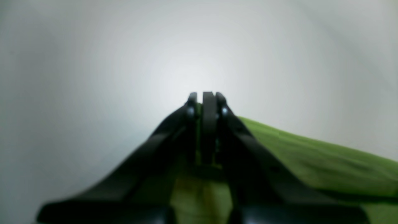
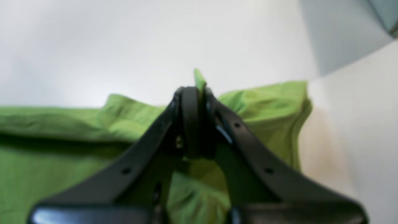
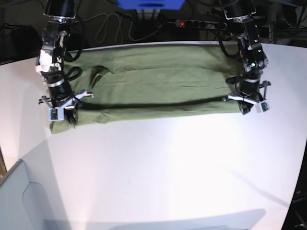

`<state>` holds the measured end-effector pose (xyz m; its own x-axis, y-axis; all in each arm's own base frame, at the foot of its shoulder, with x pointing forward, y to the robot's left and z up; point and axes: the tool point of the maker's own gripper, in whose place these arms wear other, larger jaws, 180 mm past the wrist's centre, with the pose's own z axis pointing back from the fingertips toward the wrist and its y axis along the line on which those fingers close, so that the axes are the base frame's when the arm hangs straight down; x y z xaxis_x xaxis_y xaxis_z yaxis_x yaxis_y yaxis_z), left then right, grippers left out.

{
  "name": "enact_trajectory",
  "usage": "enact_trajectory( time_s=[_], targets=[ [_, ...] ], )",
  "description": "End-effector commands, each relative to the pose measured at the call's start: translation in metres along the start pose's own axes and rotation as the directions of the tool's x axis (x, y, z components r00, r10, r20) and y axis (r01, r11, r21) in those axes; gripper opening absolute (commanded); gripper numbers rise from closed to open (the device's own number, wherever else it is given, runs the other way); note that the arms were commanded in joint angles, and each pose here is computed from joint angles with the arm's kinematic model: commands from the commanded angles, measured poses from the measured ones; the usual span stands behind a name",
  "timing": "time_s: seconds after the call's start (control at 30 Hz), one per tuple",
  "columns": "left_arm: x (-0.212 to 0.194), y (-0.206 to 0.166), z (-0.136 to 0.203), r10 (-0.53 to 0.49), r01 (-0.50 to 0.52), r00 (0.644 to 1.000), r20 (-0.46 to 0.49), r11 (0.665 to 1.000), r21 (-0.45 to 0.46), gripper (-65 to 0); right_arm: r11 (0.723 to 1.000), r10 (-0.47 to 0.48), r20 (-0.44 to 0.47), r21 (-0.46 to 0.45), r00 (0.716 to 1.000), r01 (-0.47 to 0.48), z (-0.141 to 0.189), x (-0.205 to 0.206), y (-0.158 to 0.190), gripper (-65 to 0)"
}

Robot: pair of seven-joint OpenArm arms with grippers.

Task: Fold the T-shirt properly
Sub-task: 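Fold the grasped middle toward the collar edge with both grippers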

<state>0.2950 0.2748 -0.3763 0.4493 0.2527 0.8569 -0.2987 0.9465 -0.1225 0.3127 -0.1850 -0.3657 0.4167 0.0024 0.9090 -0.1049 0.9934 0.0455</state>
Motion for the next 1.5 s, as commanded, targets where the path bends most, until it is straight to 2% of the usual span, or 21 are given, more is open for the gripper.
enact_trajectory(
  time_s=[0.0, 0.27, 0.6, 0.67, 0.77, 0.9, 1.0, 1.27, 1.47],
  targets=[
    [0.010, 0.002, 0.001, -0.011, 0.011, 0.999, 0.036, 1.000, 0.000, -65.0, 1.000, 0.008, 0.061, 0.002, 0.998, -0.008, 0.001, 0.017, -0.002, -64.8],
    [-0.005, 0.007, 0.005, -0.013, 0.013, 1.000, 0.001, 1.000, 0.009, -65.0, 0.998, -0.024, 0.031, -0.051, 0.999, 0.026, 0.012, 0.001, -0.017, -64.8],
    [-0.007, 0.007, 0.006, -0.014, 0.014, 1.000, -0.002, 1.000, 0.009, -65.0, 0.998, -0.020, 0.016, -0.051, 1.000, 0.021, 0.013, -0.002, -0.018, -64.3],
    [-0.006, 0.007, 0.006, -0.015, 0.015, 1.000, -0.001, 1.000, 0.009, -65.0, 0.999, -0.022, -0.025, -0.050, 0.999, 0.021, 0.012, -0.009, -0.018, -60.6],
    [-0.004, 0.006, 0.007, -0.017, 0.017, 1.000, 0.004, 1.000, 0.008, -65.0, 0.999, -0.024, -0.094, -0.051, 0.995, 0.019, 0.012, -0.020, -0.018, -49.5],
    [0.001, 0.005, 0.011, -0.025, 0.025, 1.000, 0.018, 1.000, 0.004, -65.0, 0.999, -0.013, -0.075, -0.050, 0.997, 0.009, 0.013, -0.011, -0.017, -34.0],
    [0.006, 0.003, 0.015, -0.032, 0.032, 0.999, 0.034, 0.999, -0.001, -65.0, 0.999, 0.008, -0.038, -0.050, 0.999, -0.010, 0.018, 0.004, -0.015, -27.8],
    [0.023, -0.003, 0.030, -0.058, 0.060, 0.995, 0.084, 0.998, -0.015, -65.0, 0.998, 0.042, 0.019, -0.051, 0.999, -0.041, 0.022, 0.029, -0.013, -26.8],
    [0.010, 0.001, 0.038, -0.071, 0.072, 0.996, 0.052, 0.997, -0.009, -65.0, 0.998, 0.041, 0.014, -0.045, 0.999, -0.041, 0.022, 0.027, -0.011, -26.8]
  ],
)
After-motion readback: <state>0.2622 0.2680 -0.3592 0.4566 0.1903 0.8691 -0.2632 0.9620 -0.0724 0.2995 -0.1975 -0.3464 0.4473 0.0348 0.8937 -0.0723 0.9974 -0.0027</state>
